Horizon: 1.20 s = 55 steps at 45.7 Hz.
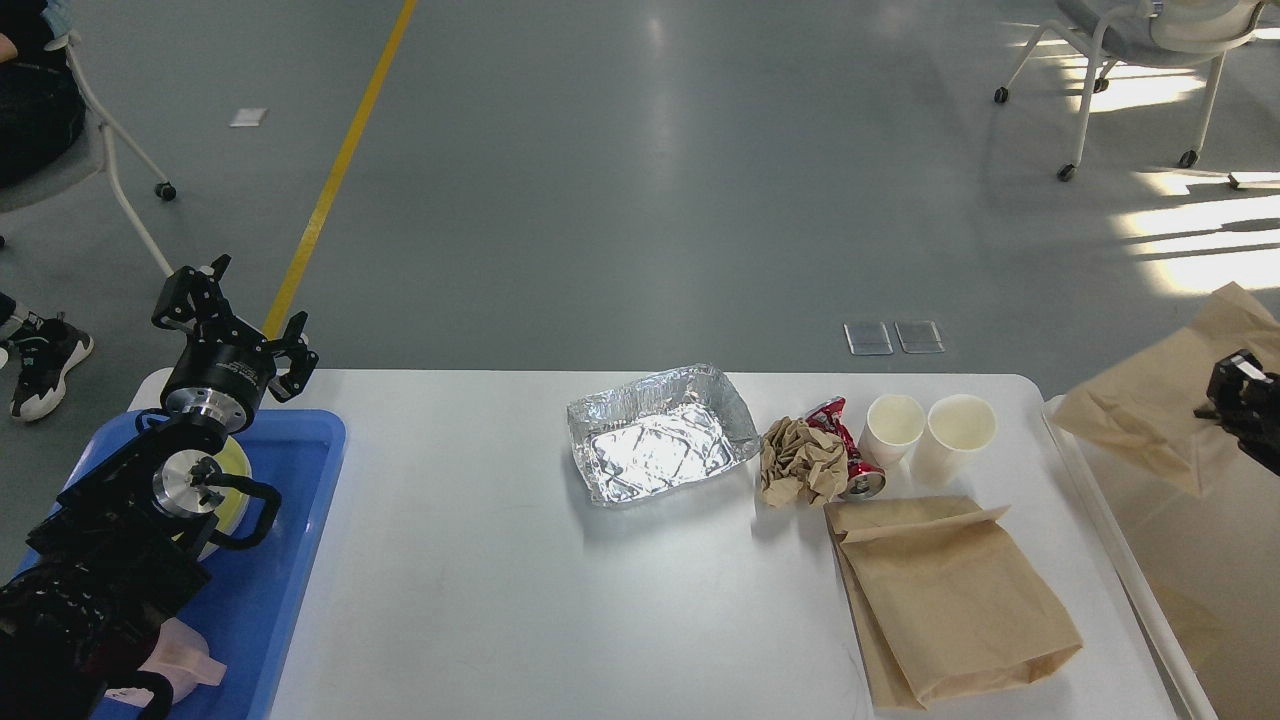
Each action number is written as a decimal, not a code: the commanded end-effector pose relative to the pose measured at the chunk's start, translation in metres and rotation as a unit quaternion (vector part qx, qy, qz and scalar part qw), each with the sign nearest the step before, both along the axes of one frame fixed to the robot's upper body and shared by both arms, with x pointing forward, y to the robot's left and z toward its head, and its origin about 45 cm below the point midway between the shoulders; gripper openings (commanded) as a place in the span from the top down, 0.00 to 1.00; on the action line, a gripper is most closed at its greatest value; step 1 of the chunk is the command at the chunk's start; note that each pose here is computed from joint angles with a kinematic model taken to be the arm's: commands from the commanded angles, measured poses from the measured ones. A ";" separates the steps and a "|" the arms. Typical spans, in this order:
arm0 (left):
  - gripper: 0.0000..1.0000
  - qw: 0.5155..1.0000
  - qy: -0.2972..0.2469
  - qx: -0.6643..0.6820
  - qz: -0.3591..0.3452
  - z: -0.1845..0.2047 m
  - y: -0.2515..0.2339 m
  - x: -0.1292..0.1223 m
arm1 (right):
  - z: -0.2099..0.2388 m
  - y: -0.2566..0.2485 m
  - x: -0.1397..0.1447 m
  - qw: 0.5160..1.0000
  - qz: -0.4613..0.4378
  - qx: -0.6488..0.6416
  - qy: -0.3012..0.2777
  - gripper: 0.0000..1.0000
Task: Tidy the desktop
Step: 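Carry the brown paper bag with the right gripper into the white bin, then move the right gripper over to the white paper cup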
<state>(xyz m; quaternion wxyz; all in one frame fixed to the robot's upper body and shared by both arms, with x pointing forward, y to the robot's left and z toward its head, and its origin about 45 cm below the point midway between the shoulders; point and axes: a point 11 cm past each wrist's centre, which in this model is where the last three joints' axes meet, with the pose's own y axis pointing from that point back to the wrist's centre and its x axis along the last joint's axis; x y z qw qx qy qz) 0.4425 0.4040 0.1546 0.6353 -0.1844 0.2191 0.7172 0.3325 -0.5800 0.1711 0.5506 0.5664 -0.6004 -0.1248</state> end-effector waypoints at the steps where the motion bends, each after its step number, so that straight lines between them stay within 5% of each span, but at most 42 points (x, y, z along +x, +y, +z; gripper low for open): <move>1: 0.01 1.000 0.000 0.000 0.000 0.000 0.000 0.000 | -0.023 -0.015 -0.027 0.998 -0.029 -0.047 0.014 1.00; 4: 0.01 1.000 0.000 0.000 0.000 0.000 0.000 0.000 | -0.031 -0.017 -0.036 0.998 -0.033 -0.056 0.022 0.99; 5: 0.01 1.000 0.000 0.000 0.000 0.000 0.000 0.000 | -0.033 -0.018 -0.038 0.997 -0.035 -0.058 0.023 0.82; 8: 0.01 1.000 0.000 0.000 0.000 0.000 0.000 0.000 | -0.031 -0.023 -0.039 0.997 -0.040 -0.068 0.019 0.09; 9: 0.01 1.000 0.000 0.000 0.000 0.000 0.000 0.000 | -0.029 -0.025 -0.038 0.996 -0.042 -0.072 0.016 0.00; 32: 0.01 1.000 0.000 0.000 0.000 0.000 0.000 0.000 | -0.048 -0.003 -0.035 0.996 0.000 -0.070 0.053 0.00; 44: 0.01 1.000 0.000 0.000 0.000 0.000 0.000 0.000 | 0.026 0.039 0.052 0.993 0.077 -0.094 -0.011 0.00; 55: 0.01 1.000 0.000 0.000 0.000 0.000 0.000 0.000 | 0.078 0.134 0.127 0.963 0.232 -0.136 0.012 0.00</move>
